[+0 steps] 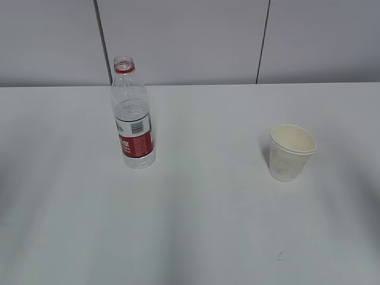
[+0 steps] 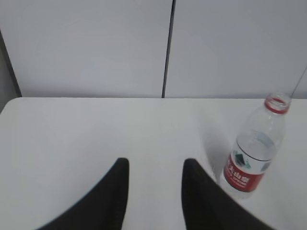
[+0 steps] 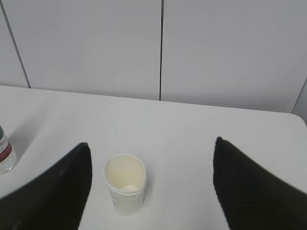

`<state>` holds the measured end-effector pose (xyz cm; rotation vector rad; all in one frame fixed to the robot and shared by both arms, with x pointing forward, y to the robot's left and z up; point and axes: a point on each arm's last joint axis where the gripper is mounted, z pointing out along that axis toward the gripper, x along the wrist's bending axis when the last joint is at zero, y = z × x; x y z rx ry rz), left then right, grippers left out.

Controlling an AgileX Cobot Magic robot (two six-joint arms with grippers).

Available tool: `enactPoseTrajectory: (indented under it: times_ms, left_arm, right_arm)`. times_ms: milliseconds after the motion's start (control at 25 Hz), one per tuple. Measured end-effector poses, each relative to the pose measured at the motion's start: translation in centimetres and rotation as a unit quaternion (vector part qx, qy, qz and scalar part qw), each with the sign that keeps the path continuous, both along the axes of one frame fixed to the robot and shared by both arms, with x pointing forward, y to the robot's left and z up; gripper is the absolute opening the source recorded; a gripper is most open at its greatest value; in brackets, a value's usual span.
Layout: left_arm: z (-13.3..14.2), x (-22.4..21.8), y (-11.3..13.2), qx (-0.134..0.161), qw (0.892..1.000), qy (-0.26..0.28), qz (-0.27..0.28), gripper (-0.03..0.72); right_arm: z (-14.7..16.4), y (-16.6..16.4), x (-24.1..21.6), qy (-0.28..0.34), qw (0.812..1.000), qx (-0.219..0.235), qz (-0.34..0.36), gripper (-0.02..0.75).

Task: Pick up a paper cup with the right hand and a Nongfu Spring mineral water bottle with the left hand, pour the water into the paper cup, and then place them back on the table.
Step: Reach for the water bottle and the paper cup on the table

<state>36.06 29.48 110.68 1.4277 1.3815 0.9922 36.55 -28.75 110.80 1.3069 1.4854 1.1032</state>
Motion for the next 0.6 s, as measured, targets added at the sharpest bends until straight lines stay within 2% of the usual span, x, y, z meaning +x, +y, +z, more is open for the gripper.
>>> enactPoseTrajectory:
  times_ms: [200, 320, 600]
  left_arm:
    - [-1.2, 4.6, 0.1, 0.015, 1.0, 0.0, 0.007, 0.239]
    - [-1.9, 6.8, -0.4, 0.016, 1.0, -0.027, 0.002, 0.239]
    - [-6.3, 9.3, -3.4, 0.019, 0.996, -0.07, -0.05, 0.239]
  right_arm:
    - [-1.6, 0.4, 3.5, 0.002, 1.0, 0.003, 0.003, 0.587]
    - [-3.2, 0.6, 4.9, 0.007, 1.0, 0.015, 0.003, 0.587]
    - [-7.4, 0.7, 6.0, 0.002, 1.0, 0.021, 0.002, 0.587]
